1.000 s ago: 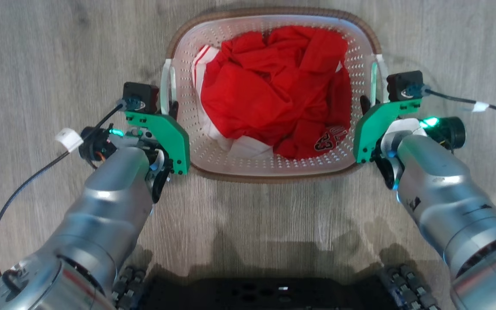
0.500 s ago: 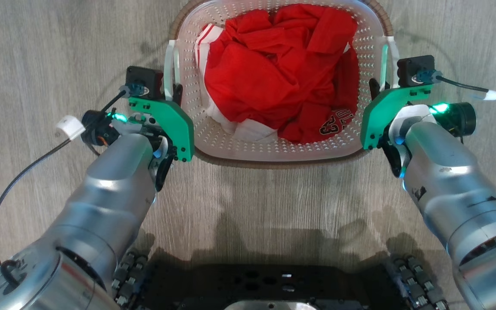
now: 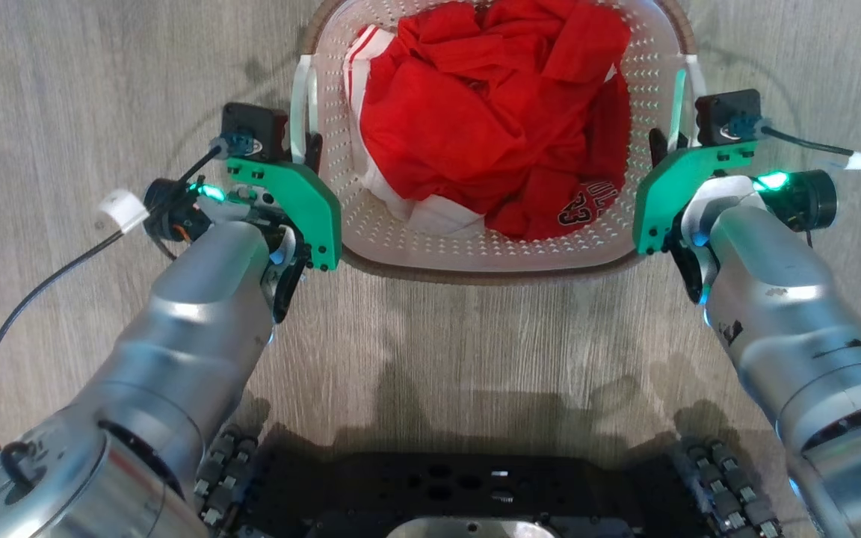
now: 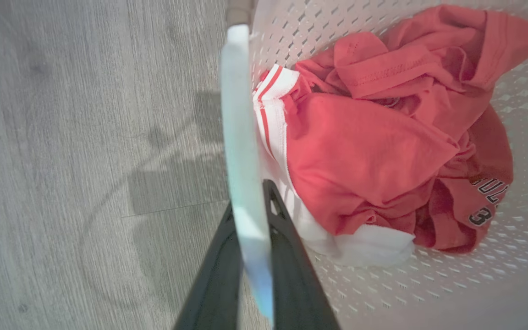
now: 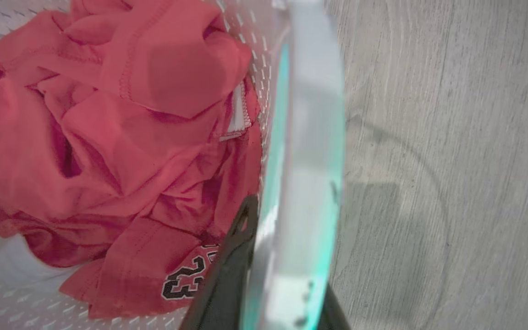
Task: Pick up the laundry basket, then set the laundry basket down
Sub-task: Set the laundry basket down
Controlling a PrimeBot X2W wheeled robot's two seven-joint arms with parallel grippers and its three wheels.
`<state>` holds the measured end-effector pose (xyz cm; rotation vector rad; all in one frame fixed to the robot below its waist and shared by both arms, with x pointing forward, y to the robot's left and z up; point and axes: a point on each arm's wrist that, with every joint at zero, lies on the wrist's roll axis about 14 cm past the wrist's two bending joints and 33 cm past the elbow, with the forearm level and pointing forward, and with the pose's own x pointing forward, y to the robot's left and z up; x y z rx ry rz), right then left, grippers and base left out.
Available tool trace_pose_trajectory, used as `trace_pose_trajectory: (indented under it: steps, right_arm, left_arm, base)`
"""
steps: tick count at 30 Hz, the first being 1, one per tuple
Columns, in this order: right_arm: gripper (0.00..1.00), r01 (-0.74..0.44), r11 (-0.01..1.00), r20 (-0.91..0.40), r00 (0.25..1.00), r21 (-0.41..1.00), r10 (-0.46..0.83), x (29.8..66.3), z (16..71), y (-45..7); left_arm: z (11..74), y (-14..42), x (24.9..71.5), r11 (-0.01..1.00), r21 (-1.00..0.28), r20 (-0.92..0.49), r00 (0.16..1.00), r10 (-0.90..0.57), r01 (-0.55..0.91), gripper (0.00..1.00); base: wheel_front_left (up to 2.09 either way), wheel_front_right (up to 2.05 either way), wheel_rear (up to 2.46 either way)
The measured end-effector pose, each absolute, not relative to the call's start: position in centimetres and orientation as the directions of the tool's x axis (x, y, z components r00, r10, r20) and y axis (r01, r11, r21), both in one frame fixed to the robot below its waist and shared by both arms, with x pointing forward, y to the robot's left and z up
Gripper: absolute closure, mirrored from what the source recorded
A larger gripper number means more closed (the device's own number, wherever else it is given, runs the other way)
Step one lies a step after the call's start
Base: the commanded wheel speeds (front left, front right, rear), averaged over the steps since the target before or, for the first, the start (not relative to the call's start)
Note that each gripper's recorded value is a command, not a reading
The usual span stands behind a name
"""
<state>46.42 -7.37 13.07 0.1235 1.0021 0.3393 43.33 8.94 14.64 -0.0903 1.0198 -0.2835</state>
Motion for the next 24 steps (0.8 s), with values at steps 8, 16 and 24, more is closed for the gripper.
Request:
trace_pose_trajectory:
  steps: [8, 16, 24]
  right_arm:
    - [0.00, -0.230, 0.945, -0.805, 0.500, 0.233, 0.320, 46.7, 13.3, -8.0]
    - [0.00, -0.238, 0.946, -0.785, 0.533, 0.220, 0.316, 47.6, 14.3, -8.1]
    - [0.00, -0.239, 0.948, -0.731, 0.605, 0.211, 0.315, 49.4, 17.1, -8.2]
  left_arm:
    - [14.9, 9.8, 43.7, 0.971, -0.178, -0.829, 0.508, -0.235, 0.158, 0.49]
    - [15.7, 10.2, 44.1, 0.975, -0.167, -0.823, 0.524, -0.218, 0.144, 0.00]
    - [18.0, 9.9, 45.8, 0.977, -0.169, -0.786, 0.580, -0.215, 0.134, 0.00]
  base:
    - [0.00, 0.00, 0.00]
    - [0.00, 0.00, 0.00]
    - [0.00, 0.00, 0.00]
